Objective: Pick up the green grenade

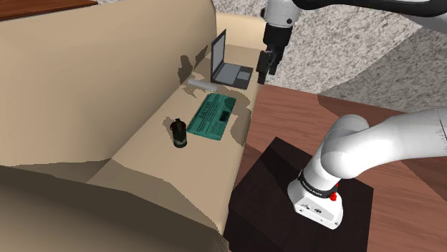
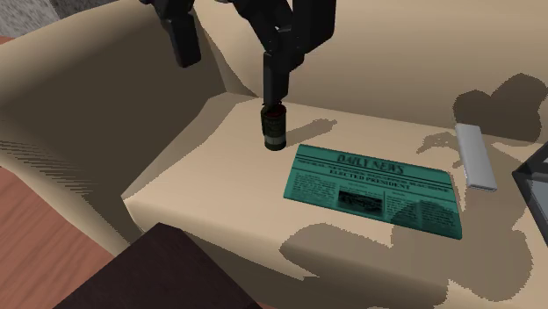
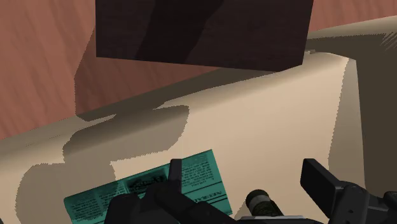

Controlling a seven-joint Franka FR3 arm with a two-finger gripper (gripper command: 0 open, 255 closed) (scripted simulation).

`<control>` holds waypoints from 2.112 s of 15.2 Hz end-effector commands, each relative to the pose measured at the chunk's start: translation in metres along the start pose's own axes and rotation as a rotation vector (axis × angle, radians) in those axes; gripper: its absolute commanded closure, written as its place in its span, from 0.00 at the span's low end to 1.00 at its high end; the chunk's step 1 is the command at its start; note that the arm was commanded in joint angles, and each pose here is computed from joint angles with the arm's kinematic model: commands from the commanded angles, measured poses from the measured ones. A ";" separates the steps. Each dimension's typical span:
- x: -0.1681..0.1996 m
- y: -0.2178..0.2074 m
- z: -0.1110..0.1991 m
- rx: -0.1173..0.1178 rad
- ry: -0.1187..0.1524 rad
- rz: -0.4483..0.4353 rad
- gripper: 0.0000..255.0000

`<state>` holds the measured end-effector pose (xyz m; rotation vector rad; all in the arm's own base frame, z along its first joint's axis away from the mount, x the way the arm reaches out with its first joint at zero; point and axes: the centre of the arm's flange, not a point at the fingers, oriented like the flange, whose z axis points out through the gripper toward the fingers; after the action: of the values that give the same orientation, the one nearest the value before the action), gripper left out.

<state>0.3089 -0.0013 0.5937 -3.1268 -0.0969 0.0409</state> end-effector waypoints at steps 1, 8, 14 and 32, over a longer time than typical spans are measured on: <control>0.000 0.000 0.000 0.000 0.000 0.000 0.00; 0.062 -0.028 0.058 0.024 0.020 -0.025 0.00; 0.115 -0.055 0.106 0.044 0.036 -0.046 0.00; 0.257 -0.136 0.237 0.099 0.081 -0.103 0.00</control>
<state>0.5478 0.1513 0.3572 -3.0163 -0.2451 -0.0774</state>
